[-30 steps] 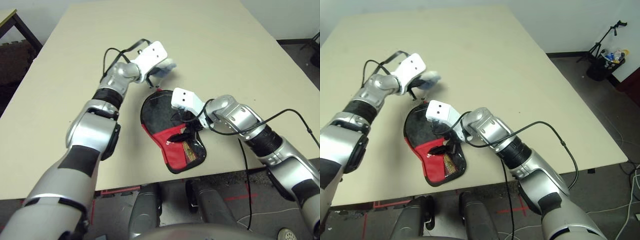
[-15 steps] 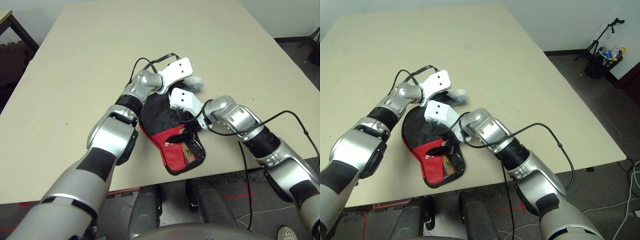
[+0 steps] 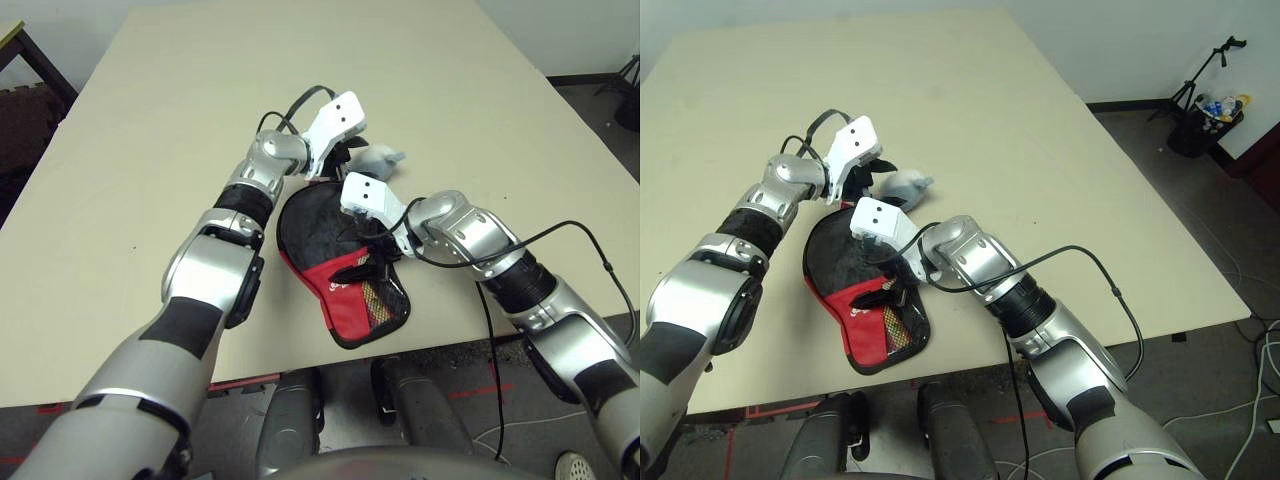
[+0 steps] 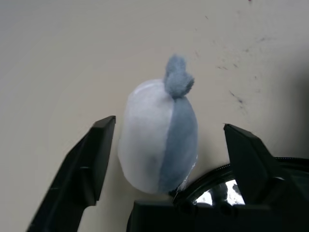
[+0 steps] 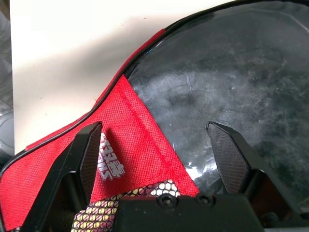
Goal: Store the ping-pong paddle in its case and zip it.
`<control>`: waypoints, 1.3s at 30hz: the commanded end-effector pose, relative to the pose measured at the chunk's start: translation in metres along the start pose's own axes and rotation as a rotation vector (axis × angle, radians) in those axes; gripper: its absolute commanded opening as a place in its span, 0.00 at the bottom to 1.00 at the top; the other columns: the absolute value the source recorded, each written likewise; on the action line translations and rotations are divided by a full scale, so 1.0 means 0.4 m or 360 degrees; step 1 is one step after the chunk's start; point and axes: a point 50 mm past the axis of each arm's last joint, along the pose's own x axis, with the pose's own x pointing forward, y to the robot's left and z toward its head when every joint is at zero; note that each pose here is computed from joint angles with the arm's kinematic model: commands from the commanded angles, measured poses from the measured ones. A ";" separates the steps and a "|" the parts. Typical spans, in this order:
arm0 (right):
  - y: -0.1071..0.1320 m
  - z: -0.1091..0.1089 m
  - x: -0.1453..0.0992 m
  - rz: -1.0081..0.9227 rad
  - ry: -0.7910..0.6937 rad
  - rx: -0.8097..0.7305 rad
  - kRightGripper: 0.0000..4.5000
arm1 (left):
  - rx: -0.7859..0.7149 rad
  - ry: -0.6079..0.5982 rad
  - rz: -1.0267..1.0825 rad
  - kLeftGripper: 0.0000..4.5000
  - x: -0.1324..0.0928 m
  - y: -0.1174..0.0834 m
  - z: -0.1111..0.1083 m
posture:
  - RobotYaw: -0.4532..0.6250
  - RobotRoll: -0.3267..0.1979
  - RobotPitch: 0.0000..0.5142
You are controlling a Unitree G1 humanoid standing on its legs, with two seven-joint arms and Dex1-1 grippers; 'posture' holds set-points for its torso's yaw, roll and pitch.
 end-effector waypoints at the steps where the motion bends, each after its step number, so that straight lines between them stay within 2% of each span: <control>1: -0.028 -0.003 -0.052 -0.0092 0.0026 0.0076 1.00 | -0.0040 -0.0030 0.0023 0.99 -0.024 0.019 0.013 | 0.34 0.62 0.29; 7: -0.117 0.051 -0.201 -0.0511 0.0073 -0.0062 1.00 | -0.0079 0.0093 0.0029 0.99 -0.094 0.045 -0.006 | 0.35 0.62 0.29; 12: -0.167 0.097 -0.243 -0.0668 0.0056 -0.0182 1.00 | -0.0185 0.0232 -0.0148 0.99 -0.120 0.017 -0.030 | 0.36 0.62 0.29; 19: -0.220 0.136 -0.230 -0.0738 0.0038 -0.0241 1.00 | -0.0270 0.0353 -0.0356 0.99 -0.113 -0.054 -0.049 | 0.39 0.62 0.28; 25: -0.243 0.135 -0.198 -0.0730 0.0074 -0.0268 1.00 | -0.0302 0.0483 -0.0464 0.99 -0.107 -0.105 -0.074 | 0.40 0.62 0.27; 30: -0.258 0.106 -0.173 -0.0736 0.0165 -0.0262 1.00 | -0.0335 0.0540 -0.0508 0.99 -0.094 -0.141 -0.094 | 0.40 0.62 0.27; 33: -0.265 0.089 -0.163 -0.0769 0.0215 -0.0276 0.87 | -0.0341 0.0589 -0.0496 1.00 -0.088 -0.150 -0.106 | 0.40 0.62 0.27; 39: -0.279 0.060 -0.154 -0.0890 0.0306 -0.0354 0.43 | -0.0303 0.0690 -0.0466 1.00 -0.075 -0.154 -0.138 | 0.39 0.62 0.26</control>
